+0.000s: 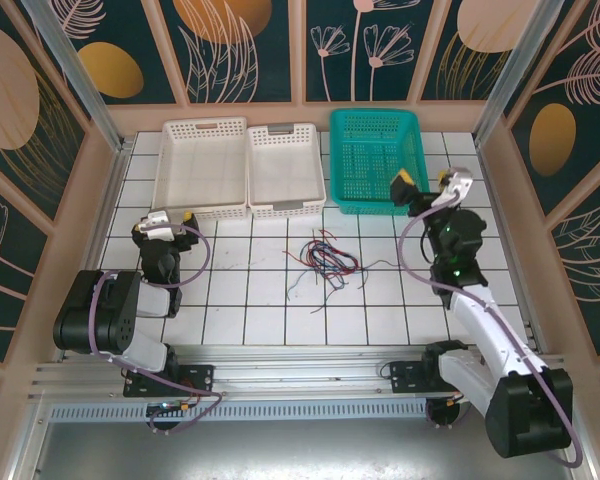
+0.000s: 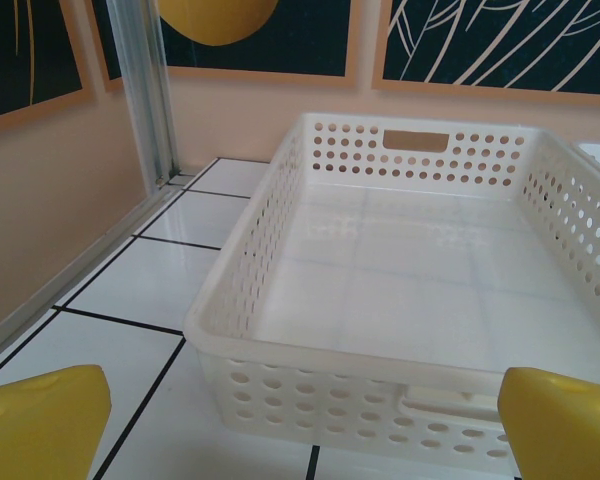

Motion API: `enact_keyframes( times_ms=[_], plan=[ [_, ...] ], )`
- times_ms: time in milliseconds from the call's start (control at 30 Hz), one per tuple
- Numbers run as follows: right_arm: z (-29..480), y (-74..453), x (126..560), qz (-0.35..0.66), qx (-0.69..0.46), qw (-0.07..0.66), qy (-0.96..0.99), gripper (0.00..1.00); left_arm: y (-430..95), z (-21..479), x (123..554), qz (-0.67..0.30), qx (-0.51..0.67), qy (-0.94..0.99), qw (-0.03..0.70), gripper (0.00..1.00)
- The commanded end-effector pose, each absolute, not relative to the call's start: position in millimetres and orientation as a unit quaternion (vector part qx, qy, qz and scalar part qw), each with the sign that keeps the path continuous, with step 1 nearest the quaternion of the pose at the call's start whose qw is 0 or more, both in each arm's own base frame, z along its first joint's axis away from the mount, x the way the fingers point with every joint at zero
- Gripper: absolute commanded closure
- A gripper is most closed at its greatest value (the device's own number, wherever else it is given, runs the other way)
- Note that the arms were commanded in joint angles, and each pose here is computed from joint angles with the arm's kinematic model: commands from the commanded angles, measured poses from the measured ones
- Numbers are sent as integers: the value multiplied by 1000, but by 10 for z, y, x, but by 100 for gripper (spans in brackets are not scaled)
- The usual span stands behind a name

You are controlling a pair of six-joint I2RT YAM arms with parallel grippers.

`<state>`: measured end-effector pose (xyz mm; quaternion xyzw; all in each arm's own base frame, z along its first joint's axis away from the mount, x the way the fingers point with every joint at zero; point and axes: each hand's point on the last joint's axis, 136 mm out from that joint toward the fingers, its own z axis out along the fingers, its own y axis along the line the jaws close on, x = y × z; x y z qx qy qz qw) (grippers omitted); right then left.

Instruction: Untangle the cables

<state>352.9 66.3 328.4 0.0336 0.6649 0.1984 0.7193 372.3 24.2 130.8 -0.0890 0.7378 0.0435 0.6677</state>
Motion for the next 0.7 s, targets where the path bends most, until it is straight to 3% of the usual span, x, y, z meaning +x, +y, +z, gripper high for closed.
enact_keyframes(
  times_ms=[0, 300, 467, 667],
  plan=[
    [3276, 973, 3521, 321, 34, 629, 707, 1, 218, 1381, 3729, 42, -82, 730, 678, 1],
    [3055, 821, 3517, 359, 146, 586, 712, 1, 168, 1480, 3715, 36, -67, 728, 682, 1],
    [3155, 812, 3374, 350, 112, 628, 686, 1, 231, 1466, 4000, 28, -120, 788, 603, 1],
    [2970, 931, 3522, 346, 101, 591, 722, 1, 222, 1814, 3802, -14, -162, 762, 627, 1]
  ],
)
